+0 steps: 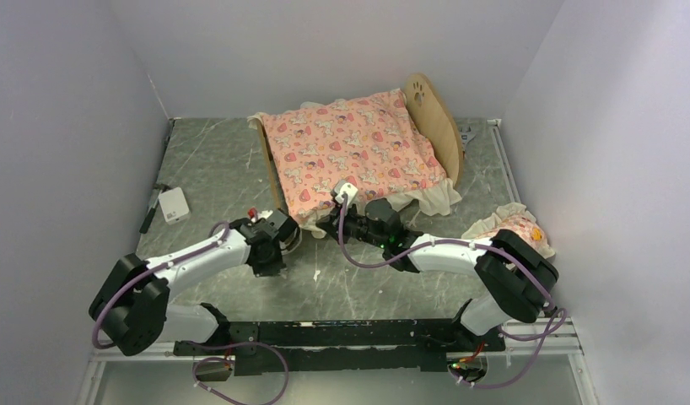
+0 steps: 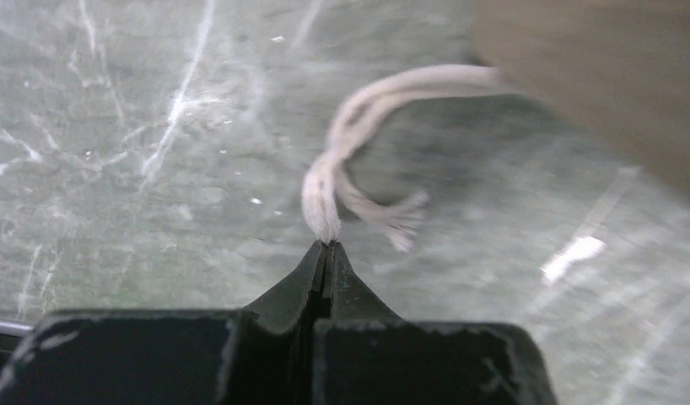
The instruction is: Set up the pet bed
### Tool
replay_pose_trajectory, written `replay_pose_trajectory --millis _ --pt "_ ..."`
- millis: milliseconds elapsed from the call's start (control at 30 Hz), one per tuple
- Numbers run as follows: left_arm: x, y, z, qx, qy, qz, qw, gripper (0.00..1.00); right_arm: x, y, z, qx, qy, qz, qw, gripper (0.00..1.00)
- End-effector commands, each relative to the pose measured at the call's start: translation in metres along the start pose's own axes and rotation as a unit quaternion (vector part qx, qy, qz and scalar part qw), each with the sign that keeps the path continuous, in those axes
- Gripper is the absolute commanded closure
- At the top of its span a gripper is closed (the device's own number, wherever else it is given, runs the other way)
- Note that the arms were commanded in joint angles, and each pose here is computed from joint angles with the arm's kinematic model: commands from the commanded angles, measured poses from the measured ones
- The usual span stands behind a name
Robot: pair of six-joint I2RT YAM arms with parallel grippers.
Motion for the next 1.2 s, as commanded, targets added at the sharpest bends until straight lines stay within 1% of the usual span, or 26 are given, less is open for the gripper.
replay_pose_trajectory --millis 0,100,200,233,300,367,400,467,500,533,600,700,800,933,1167 --pt "0.051 0.032 -0.043 -0.018 -0.085 -0.053 0.995 1.0 0.004 0.026 -0.002 0.009 -0.007 -0.041 0.999 1.0" --pt "0.071 0.029 -0.082 -0.039 -0.143 -0.058 0.987 1.0 0.005 0.026 -0.007 0.013 -0.017 -0.037 0.999 1.0" --pt "0.073 0.011 -0.113 -0.057 -0.194 -0.04 0.978 1.0 0.007 0.026 -0.011 0.013 -0.024 -0.038 0.999 1.0" --pt "0.072 0.005 -0.118 -0.06 -0.202 -0.033 0.977 0.97 0.008 0.026 -0.013 0.012 -0.027 -0.038 0.999 1.0" --pt "0.071 -0.003 -0.12 -0.068 -0.206 -0.029 0.976 0.83 0.008 0.025 -0.014 0.015 -0.031 -0.033 0.999 1.0" --pt "0.075 -0.007 -0.121 -0.077 -0.212 -0.032 0.974 0.74 0.009 0.024 -0.015 0.016 -0.033 -0.032 0.999 1.0" --pt "0.079 -0.006 -0.12 -0.079 -0.213 -0.037 0.973 0.68 0.009 0.023 -0.015 0.016 -0.033 -0.031 0.999 1.0" --pt "0.086 -0.003 -0.111 -0.078 -0.204 -0.052 0.975 0.5 0.009 0.022 -0.015 0.015 -0.034 -0.03 0.999 1.0" --pt "0.089 0.001 -0.103 -0.073 -0.194 -0.063 0.976 0.44 0.009 0.022 -0.016 0.016 -0.034 -0.03 0.999 1.0" --pt "0.09 0.003 -0.095 -0.066 -0.181 -0.073 0.978 0.4 0.009 0.022 -0.016 0.015 -0.035 -0.03 0.999 1.0" --pt "0.092 0.01 -0.076 -0.045 -0.153 -0.102 0.982 0.4 0.009 0.022 -0.016 0.015 -0.033 -0.03 0.999 1.0" --pt "0.082 0.017 -0.046 -0.006 -0.092 -0.136 0.986 0.47 0.008 0.022 -0.015 0.013 -0.03 -0.031 0.999 1.0" --pt "0.065 0.023 -0.025 0.031 -0.043 -0.151 0.987 0.48 0.008 0.021 -0.014 0.01 -0.028 -0.03 0.999 1.0" --pt "0.04 0.031 -0.013 0.067 -0.028 -0.145 0.987 0.51 0.01 0.021 -0.014 0.01 -0.029 -0.029 0.999 1.0" --pt "0.005 0.03 -0.009 0.111 -0.025 -0.113 0.987 0.51 0.011 0.021 -0.013 0.008 -0.026 -0.03 0.999 1.0"
Point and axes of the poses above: each gripper's point midway between its finger pads, its own x axis back along the fingers, its own z axis along the line the jaws close on, y = z × x, the point moved 2 cm from there along x, back along the fingers, and after that the axes turned 4 degrees about -x, right-handed, at the moved point
